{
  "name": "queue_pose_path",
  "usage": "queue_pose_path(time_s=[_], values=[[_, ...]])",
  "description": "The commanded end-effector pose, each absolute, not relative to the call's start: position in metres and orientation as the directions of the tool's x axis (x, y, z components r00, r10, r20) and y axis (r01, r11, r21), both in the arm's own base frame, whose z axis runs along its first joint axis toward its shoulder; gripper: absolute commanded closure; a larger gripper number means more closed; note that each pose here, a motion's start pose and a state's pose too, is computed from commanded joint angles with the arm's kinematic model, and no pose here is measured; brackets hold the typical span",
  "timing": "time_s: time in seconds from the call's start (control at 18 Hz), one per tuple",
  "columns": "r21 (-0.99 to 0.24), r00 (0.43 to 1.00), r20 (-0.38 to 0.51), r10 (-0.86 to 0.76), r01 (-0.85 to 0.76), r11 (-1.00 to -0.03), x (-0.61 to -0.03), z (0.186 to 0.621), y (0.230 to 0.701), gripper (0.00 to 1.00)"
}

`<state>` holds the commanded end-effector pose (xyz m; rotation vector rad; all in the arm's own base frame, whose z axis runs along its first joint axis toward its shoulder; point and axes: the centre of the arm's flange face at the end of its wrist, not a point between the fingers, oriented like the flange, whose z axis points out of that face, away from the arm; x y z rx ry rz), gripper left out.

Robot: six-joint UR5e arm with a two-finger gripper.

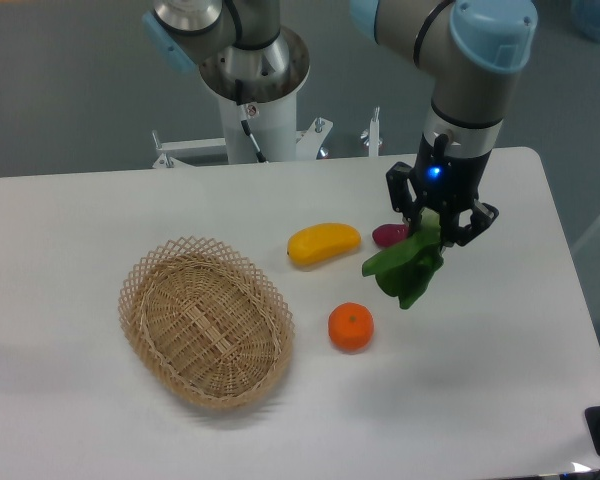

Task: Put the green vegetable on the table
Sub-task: 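Hold the green bok choy in the gripper above the table, then lower the held bok choy onto the table beside the orange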

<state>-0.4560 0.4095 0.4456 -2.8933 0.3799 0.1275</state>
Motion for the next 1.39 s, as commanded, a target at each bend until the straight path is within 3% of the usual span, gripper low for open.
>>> queue_pose_path(time_s=[1.06, 1.39], values=[[-0.221, 0.976, -0.133, -0.174, -0.201, -0.954, -0.457, 0.438, 0.419, 0.56], [-0.216, 0.965, -0.214, -0.153, -0.199, -0.956, -0.47, 0.392, 0.436, 0.56]])
